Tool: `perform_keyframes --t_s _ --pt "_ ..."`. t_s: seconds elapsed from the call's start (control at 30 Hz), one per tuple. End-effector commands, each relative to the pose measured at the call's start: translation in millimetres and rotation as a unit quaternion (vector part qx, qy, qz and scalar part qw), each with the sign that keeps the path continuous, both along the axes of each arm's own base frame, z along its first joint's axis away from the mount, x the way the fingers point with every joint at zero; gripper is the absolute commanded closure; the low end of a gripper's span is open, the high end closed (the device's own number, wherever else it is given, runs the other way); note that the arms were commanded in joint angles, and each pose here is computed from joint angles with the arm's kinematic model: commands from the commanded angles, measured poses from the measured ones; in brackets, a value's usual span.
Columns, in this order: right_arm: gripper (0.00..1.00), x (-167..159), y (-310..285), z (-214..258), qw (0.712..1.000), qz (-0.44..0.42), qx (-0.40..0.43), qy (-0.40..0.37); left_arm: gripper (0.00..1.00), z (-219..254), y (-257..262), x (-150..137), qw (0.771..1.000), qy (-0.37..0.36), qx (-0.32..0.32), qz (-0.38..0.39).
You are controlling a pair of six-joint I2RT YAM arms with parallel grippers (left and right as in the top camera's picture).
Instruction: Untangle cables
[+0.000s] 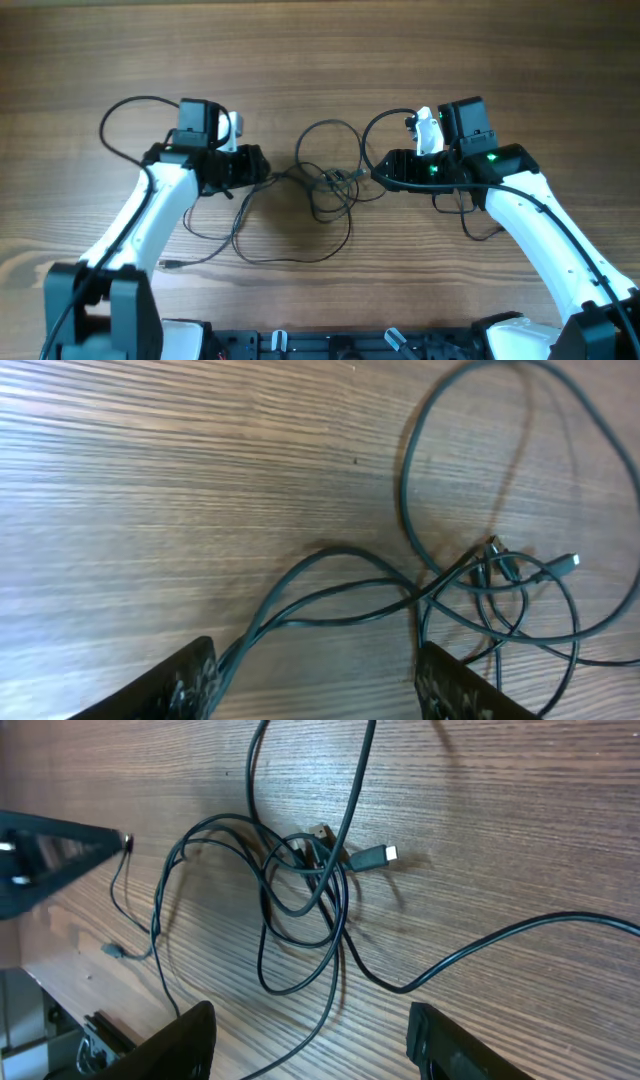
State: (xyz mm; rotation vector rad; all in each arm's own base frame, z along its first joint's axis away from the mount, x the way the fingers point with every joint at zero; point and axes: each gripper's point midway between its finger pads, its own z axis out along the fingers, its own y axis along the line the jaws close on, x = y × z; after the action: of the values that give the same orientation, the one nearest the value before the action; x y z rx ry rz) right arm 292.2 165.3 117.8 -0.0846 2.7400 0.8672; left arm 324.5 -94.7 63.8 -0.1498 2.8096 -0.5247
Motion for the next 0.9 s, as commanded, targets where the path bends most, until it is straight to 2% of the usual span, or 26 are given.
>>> perform_keyframes --t_s 0.0,0.1,0.3,0.53,0.67,0.87 --pt "0.37 2 4 2 1.000 0.001 0.006 0.001 0.35 -15 -22 -3 0.999 0.006 0.008 -0.042" --pt "0.37 2 4 2 1.000 -0.002 0.006 0.002 0.35 -24 -38 -3 0.996 -0.005 0.021 -0.088" --pt "0.37 3 2 1 1.000 -0.009 0.003 0.004 0.37 -46 -31 -4 0.988 -0.003 0.117 -0.096" --pt "0.37 4 1 1 1.000 -0.010 0.000 0.003 0.49 -47 -45 -10 0.986 -0.006 0.118 -0.119" --pt "0.37 4 1 1 1.000 -0.010 0.000 0.003 0.49 -46 -48 -7 0.985 -0.016 0.121 -0.121" --pt "0.37 4 1 1 1.000 -0.010 0.000 0.003 0.43 -41 -31 14 0.978 -0.057 0.178 -0.092"
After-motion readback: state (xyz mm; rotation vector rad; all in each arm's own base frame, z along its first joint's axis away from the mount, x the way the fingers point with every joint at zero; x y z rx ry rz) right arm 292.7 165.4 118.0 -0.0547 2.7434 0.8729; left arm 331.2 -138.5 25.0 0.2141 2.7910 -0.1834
